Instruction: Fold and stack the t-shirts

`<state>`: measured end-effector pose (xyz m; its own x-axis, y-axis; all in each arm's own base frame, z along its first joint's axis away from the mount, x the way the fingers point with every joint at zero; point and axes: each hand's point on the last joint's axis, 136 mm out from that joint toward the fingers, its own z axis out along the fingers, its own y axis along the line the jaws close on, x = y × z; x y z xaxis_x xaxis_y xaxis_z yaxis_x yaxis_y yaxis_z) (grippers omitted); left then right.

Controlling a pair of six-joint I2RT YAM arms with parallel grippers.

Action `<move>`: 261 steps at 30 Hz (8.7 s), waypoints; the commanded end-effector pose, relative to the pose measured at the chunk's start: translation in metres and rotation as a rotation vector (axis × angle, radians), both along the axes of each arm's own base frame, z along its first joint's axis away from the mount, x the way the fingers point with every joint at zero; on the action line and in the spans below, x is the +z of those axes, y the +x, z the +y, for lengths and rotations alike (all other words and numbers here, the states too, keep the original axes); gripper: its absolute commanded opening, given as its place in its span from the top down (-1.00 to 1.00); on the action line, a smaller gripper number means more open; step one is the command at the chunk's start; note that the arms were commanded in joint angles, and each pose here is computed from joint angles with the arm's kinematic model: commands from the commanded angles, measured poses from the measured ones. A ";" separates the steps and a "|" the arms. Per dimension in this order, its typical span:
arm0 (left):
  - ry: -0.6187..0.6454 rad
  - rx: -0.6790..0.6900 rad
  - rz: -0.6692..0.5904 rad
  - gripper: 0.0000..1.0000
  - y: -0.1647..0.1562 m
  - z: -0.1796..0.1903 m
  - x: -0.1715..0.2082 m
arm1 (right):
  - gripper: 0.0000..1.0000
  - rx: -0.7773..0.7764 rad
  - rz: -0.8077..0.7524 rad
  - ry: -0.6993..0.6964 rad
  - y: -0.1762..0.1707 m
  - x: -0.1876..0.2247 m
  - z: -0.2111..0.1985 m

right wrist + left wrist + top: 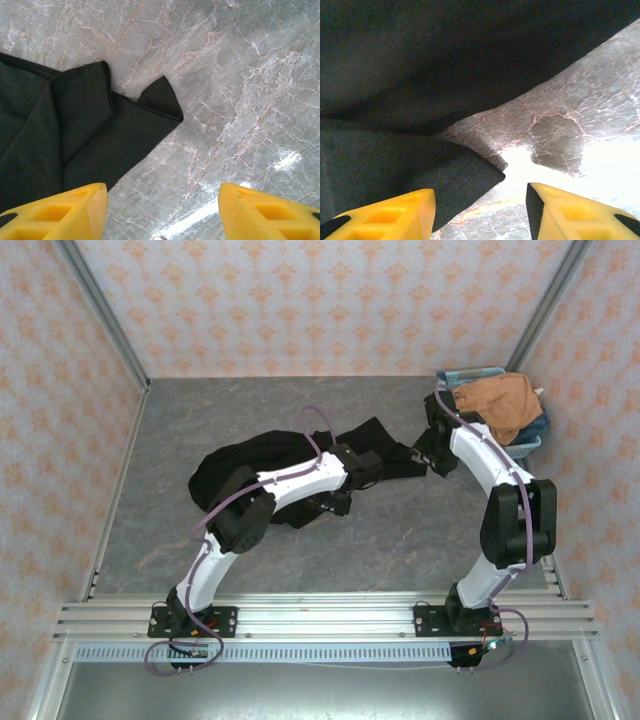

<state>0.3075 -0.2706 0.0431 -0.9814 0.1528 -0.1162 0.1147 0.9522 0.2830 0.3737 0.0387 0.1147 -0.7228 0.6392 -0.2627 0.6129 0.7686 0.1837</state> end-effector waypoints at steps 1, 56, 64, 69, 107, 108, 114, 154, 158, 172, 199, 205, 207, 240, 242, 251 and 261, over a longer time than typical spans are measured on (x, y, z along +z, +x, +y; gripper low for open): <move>0.072 0.018 -0.009 -0.02 0.004 0.014 -0.012 | -0.21 -0.011 -0.006 -0.001 -0.007 0.004 -0.001; -0.207 0.750 -0.598 1.00 -0.068 0.282 0.183 | 1.00 -0.484 -0.032 0.190 0.112 -0.048 0.035; -0.344 0.858 -0.637 1.00 0.016 0.296 0.209 | 1.00 -0.341 -0.218 0.183 0.159 0.029 0.037; -0.367 0.894 -0.704 1.00 0.058 0.312 0.243 | 1.00 -0.333 -0.151 0.207 0.158 0.030 0.046; -0.335 1.129 -0.716 1.00 -0.023 0.354 0.212 | 0.09 -0.399 0.062 0.251 0.133 -0.064 0.067; -0.337 1.128 -0.712 1.00 -0.023 0.353 0.210 | 0.10 -0.397 0.066 0.250 0.135 -0.065 0.068; -0.351 1.123 -0.704 1.00 -0.021 0.351 0.207 | 0.11 -0.397 0.098 0.203 0.138 -0.073 0.063; -0.432 1.087 -0.703 1.00 0.016 0.343 0.212 | 1.00 -0.338 -0.273 0.202 0.151 0.082 0.048; -0.464 1.087 -0.748 1.00 0.022 0.343 0.234 | 1.00 -0.280 -0.421 0.200 0.147 0.138 0.044; -0.619 1.112 -1.212 1.00 -0.067 0.350 0.363 | 1.00 -0.154 -0.814 0.227 0.015 0.263 0.018; -1.118 0.651 -1.614 1.00 0.149 0.350 0.585 | 1.00 -0.103 -1.357 0.584 0.204 0.449 0.005; -1.059 0.510 -1.779 1.00 0.058 0.337 0.640 | 1.00 -0.089 -1.437 0.546 0.161 0.494 -0.017; -0.991 0.511 -1.704 1.00 0.050 0.328 0.622 | 1.00 -0.088 -1.383 0.507 0.156 0.485 -0.017; -0.548 1.223 -0.278 1.00 -0.121 0.262 0.040 | 1.00 -0.321 -0.051 -0.201 -0.122 0.006 -0.055; -0.490 1.226 -0.260 1.00 -0.129 0.266 0.042 | 1.00 -0.324 -0.037 -0.235 -0.127 0.004 -0.061; -0.477 1.259 -0.244 0.78 -0.155 0.267 0.031 | 1.00 -0.343 0.162 -0.154 -0.149 -0.057 -0.050; -0.435 0.830 -0.436 -0.25 -0.039 0.247 0.140 | -0.06 -0.212 -0.047 -0.104 -0.098 -0.002 -0.035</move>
<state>0.2335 -0.0117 0.1779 -0.5033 -0.8123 -0.2948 -0.7578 0.5788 -0.3011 0.2475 -0.0075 0.0854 -0.5282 0.7872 -0.3183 0.8241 0.5656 0.0315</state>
